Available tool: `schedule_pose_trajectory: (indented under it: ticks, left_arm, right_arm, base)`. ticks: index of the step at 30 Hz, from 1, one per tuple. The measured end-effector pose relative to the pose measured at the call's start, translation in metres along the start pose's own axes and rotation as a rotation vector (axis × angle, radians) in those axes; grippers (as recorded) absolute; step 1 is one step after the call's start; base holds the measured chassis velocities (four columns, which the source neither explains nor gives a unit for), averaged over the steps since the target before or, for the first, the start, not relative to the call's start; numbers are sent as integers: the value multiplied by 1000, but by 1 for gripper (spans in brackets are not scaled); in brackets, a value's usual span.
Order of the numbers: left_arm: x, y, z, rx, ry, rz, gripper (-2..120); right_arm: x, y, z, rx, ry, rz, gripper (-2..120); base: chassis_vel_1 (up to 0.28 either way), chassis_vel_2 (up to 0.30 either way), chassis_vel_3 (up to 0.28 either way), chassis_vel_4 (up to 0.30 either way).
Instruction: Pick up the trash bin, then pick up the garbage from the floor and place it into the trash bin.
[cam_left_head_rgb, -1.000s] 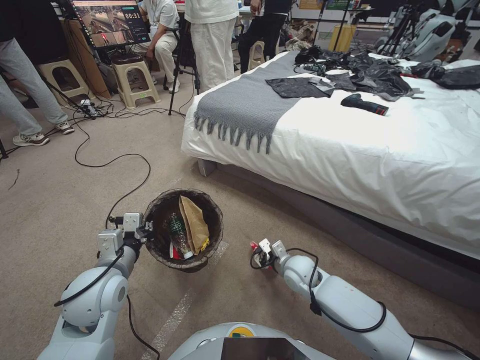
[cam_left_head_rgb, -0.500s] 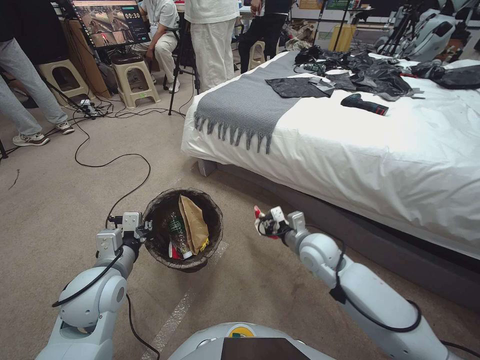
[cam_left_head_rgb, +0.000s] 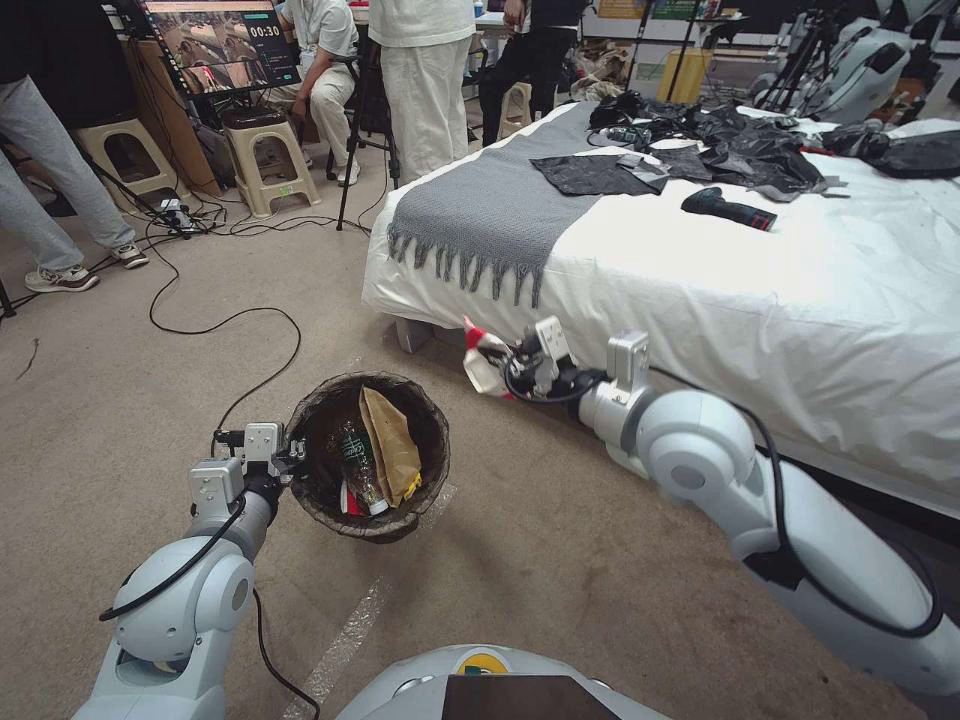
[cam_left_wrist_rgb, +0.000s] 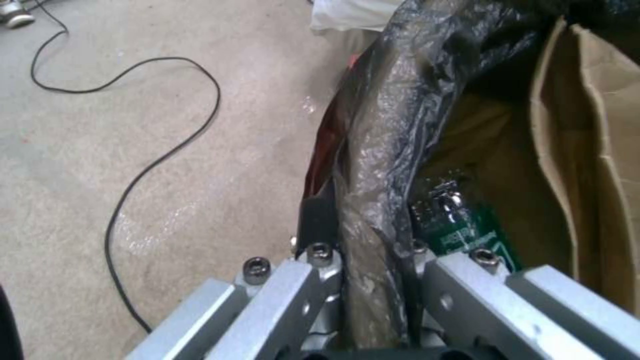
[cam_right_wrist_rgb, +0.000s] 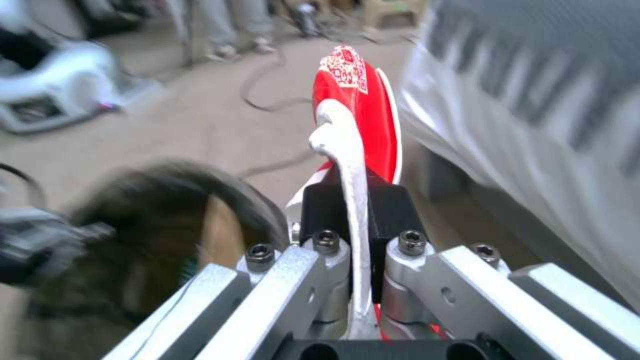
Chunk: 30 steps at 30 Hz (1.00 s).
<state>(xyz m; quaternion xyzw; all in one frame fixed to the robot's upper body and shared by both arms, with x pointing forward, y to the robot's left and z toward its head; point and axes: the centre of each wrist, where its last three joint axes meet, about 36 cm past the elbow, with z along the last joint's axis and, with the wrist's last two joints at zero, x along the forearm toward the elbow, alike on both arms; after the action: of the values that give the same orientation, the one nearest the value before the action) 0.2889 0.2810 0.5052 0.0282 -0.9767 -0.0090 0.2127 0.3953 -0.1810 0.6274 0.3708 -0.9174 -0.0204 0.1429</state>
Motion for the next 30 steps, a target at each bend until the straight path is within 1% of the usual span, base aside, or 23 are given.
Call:
schedule_pose_trajectory:
  ticks: [2, 3, 6, 7, 10, 11, 12, 14, 15, 18, 19, 22, 23, 25, 26, 27, 30]
  left_arm:
    - [-1, -1, 1, 0, 4, -1, 0]
    - [-1, -1, 1, 0, 4, -1, 0]
    - [-3, -1, 3, -2, 10, -4, 0]
    - [-3, -1, 3, -2, 10, -4, 0]
    - [-6, -1, 4, -4, 14, -6, 0]
    - [-6, -1, 4, -4, 14, -6, 0]
    - [-7, 0, 5, -5, 16, -6, 0]
    - [-9, 0, 6, -4, 19, -8, 0]
    - [-9, 0, 6, -4, 19, -8, 0]
    - [-10, 0, 6, -3, 19, -9, 0]
    - [-10, 0, 6, -3, 19, -9, 0]
    - [-11, 2, 7, -5, 21, -15, 0]
    - [-11, 2, 7, -5, 21, -15, 0]
    - [-13, 4, 7, -5, 24, -19, 0]
    - [-13, 4, 7, -5, 24, -19, 0]
    - [-13, 4, 7, -4, 23, -20, 0]
    - [-14, 4, 7, -2, 24, -18, 0]
  right_arm:
    - [-5, 8, -13, -8, -1, -58, 0]
    - [-5, 8, -13, -8, -1, -58, 0]
    - [-15, 17, -28, 0, 3, -118, 0]
    - [-15, 17, -28, 0, 3, -118, 0]
    - [-24, 26, -47, 26, -1, -174, 0]
    - [-24, 26, -47, 26, -1, -174, 0]
    - [-29, 31, -55, 23, 6, -204, 0]
    - [-39, 39, -60, 5, 25, -250, 0]
    - [-39, 39, -60, 5, 25, -250, 0]
    - [-64, 46, -53, -22, 80, -279, 0]
    - [-64, 46, -53, -22, 80, -279, 0]
    - [-92, 60, -37, -56, 151, -295, 0]
    - [-92, 60, -37, -56, 151, -295, 0]
    - [-104, 75, -28, -64, 186, -308, 0]
    - [-104, 75, -28, -64, 186, -308, 0]
    - [-110, 80, -21, -70, 208, -308, 0]
    - [-118, 82, -7, -78, 243, -294, 0]
  base:
    - [0, 0, 0, 0]
    - [0, 0, 0, 0]
    - [0, 0, 0, 0]
    - [0, 0, 0, 0]
    - [0, 0, 0, 0]
    - [0, 0, 0, 0]
    - [0, 0, 0, 0]
    - [0, 0, 0, 0]
    - [0, 0, 0, 0]
    - [0, 0, 0, 0]
    - [0, 0, 0, 0]
    - [0, 0, 0, 0]
    - [0, 0, 0, 0]
    - [0, 0, 0, 0]
    - [0, 0, 0, 0]
    - [0, 0, 0, 0]
    - [0, 0, 0, 0]
